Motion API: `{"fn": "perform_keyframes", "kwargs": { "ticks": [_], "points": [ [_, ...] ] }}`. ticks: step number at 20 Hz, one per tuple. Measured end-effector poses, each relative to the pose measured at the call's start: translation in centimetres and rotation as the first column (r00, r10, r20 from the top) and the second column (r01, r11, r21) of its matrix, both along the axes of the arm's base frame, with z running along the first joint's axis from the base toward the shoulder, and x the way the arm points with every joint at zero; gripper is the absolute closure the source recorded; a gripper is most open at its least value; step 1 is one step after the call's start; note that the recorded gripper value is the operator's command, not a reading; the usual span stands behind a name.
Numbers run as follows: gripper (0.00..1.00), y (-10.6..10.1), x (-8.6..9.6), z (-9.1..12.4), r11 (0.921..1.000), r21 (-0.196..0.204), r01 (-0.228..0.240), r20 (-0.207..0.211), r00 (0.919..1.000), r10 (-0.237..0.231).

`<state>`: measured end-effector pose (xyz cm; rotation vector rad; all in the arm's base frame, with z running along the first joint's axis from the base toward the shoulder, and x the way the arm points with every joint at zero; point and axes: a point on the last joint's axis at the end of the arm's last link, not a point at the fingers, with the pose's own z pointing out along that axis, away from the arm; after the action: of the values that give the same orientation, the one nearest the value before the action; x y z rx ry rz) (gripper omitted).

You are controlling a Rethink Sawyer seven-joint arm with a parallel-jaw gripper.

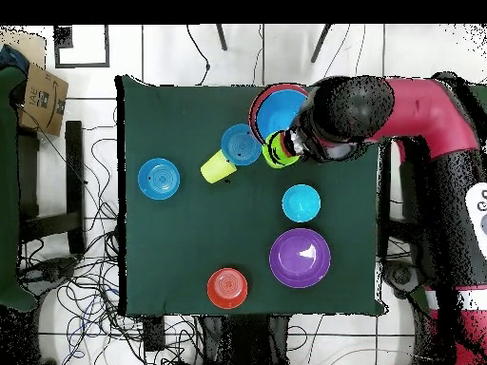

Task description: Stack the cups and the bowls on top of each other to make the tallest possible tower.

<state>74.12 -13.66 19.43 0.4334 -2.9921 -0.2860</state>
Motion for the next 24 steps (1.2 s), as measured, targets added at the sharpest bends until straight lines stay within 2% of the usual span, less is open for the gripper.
{"fn": "perform_keyframes", "kwargs": {
  "ticks": [6,7,9,15,22,24],
  "points": [
    [1.0,-2.4,1.8,1.2,0.9989,0.003,-0.047,0.047,0.9978,0.047],
    [1.0,-3.2,2.5,1.2,0.9982,0.009,-0.059,0.067,0.996,0.059],
    [1.0,-3.7,2.9,1.1,0.9977,0.013,-0.066,0.077,0.9949,0.065],
    [1.0,-5.5,4.1,-0.9,0.9951,0.047,-0.087,0.101,0.9916,0.082],
    [1.0,-5.9,4.4,-4.3,0.9922,0.086,-0.09,0.089,0.9926,0.082],
    [1.0,-5.7,4.2,-5.9,0.9907,0.106,-0.086,0.076,0.9941,0.078]
  ]
}}
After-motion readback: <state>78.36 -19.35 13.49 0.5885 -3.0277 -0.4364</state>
